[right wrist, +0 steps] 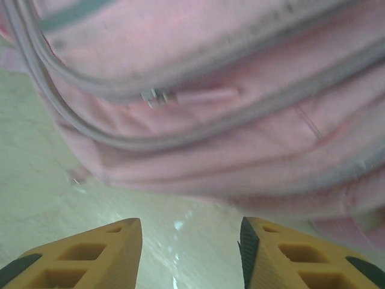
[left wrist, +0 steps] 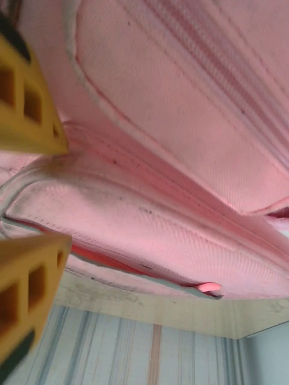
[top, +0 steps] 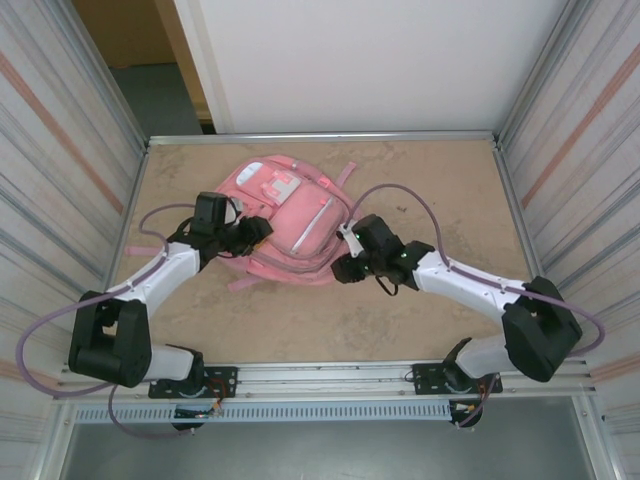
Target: Pack the student bag
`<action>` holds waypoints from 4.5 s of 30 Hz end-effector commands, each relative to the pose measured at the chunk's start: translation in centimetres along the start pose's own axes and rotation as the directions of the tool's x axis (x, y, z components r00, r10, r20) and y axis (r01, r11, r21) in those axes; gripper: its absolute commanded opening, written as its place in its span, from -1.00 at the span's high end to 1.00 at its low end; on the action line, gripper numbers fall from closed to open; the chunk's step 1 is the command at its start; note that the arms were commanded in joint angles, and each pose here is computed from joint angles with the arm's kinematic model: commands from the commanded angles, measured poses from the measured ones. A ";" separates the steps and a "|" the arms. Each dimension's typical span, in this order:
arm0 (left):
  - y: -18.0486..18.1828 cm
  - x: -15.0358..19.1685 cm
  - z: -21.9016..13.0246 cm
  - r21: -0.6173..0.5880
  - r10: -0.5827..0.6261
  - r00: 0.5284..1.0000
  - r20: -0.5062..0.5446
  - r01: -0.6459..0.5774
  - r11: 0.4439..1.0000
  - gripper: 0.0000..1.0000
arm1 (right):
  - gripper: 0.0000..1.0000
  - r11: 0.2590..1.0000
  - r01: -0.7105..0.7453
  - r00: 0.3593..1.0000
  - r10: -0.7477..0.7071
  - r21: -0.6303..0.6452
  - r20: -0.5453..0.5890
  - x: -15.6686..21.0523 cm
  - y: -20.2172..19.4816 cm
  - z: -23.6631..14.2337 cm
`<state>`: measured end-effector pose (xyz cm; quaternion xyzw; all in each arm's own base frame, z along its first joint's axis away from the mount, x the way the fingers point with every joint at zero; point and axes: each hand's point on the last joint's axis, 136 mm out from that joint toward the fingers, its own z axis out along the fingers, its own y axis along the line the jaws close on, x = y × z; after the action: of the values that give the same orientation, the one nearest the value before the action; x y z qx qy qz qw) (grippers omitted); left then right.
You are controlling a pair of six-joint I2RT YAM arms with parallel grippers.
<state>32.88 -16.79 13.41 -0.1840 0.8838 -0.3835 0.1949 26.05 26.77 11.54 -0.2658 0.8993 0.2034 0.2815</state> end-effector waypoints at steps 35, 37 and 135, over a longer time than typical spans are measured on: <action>-3.9 7.1 3.0 -0.252 0.023 0.928 0.373 0.077 0.965 0.14 | -0.07 0.995 -0.098 0.994 0.098 -0.003 0.048 -2.0 -1.6 -0.1; -3.3 7.4 3.7 -0.253 -0.003 0.930 0.367 0.103 0.962 0.09 | -0.08 0.995 -0.098 0.994 0.097 0.006 0.042 -1.9 -1.7 0.0; -5.3 4.8 -3.0 0.008 -0.126 0.992 0.029 0.126 0.992 1.00 | 0.65 0.966 0.195 0.981 -0.194 -0.172 0.027 -5.1 7.2 3.0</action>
<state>26.95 -19.64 15.49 -0.2707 0.8863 -0.3442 0.1508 25.63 35.17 13.35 -0.3949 0.8377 0.2660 0.2674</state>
